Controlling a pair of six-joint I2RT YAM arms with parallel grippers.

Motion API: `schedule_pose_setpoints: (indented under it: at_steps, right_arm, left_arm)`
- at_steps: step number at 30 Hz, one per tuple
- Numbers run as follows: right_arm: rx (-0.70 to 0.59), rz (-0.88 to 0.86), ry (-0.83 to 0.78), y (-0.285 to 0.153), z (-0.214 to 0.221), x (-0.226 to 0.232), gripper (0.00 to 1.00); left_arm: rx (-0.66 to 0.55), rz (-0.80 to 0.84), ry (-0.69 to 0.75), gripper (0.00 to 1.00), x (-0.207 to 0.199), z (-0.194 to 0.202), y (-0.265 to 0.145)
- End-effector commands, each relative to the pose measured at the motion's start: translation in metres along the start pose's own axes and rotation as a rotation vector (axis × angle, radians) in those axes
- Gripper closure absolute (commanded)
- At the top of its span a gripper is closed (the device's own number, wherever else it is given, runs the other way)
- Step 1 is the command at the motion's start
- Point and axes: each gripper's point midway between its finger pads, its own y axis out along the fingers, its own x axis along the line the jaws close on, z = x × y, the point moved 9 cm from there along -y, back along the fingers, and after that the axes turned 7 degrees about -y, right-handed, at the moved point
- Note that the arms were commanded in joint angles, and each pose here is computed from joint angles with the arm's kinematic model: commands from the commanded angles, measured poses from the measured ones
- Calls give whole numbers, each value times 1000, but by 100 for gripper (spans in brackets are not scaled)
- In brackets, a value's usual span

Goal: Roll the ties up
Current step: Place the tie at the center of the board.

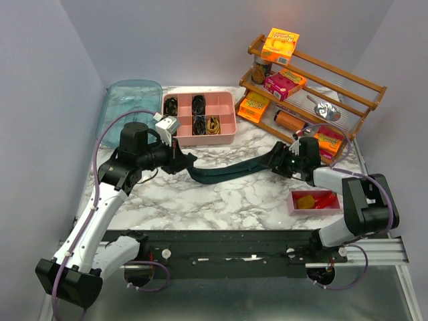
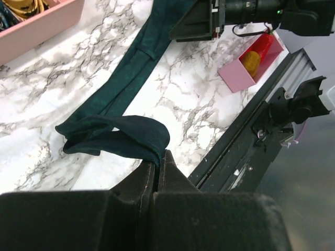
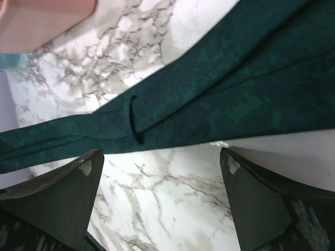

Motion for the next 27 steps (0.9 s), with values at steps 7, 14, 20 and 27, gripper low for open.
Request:
schedule_pose_setpoints:
  at_steps: [7, 14, 20, 27]
  right_arm:
    - [30, 24, -141, -26, -8, 13, 0]
    - [106, -28, -211, -10, -8, 35, 0]
    - [219, -69, -343, 14, 7, 68, 0]
    - [299, -87, -442, 38, 18, 94, 0]
  left_arm:
    - [16, -121, -63, 100, -1, 19, -18]
    - [66, -297, -194, 100, 6, 38, -31]
    - [128, -359, -271, 100, 12, 58, -33]
    - [210, -490, -332, 100, 14, 76, -48]
